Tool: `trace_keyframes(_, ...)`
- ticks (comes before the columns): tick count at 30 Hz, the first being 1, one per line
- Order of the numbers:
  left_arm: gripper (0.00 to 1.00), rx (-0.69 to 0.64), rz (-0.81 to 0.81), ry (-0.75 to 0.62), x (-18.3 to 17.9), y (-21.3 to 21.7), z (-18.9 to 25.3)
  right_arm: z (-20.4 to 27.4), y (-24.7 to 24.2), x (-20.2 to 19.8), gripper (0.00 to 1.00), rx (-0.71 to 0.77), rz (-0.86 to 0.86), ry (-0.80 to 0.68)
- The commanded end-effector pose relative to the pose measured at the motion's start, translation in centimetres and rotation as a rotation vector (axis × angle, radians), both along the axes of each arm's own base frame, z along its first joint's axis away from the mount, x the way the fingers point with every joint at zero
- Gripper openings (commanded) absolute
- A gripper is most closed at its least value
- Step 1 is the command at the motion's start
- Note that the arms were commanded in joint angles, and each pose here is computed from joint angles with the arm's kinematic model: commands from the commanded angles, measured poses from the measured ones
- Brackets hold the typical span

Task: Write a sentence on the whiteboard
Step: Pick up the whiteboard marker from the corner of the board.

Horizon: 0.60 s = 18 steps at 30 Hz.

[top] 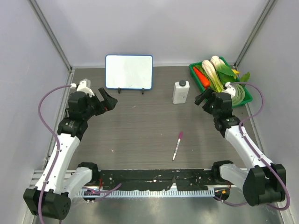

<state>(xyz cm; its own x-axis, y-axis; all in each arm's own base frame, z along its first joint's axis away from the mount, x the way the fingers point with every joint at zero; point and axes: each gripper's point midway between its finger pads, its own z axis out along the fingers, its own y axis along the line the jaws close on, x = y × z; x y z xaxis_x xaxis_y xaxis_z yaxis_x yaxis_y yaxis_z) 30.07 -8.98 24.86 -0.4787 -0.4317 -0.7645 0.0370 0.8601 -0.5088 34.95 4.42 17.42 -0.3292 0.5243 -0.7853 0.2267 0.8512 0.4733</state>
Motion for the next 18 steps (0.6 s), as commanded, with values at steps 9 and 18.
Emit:
trace_keyframes(9,1.00,0.033,-0.064,0.163,0.3,-0.7,-4.2,-7.1,5.2,-6.6,0.99,-0.101,0.172,0.461)
trace_keyframes(18,1.00,0.066,-0.080,0.304,-0.4,-0.6,-7.7,-13.4,10.4,-13.0,0.84,-0.219,0.296,0.676)
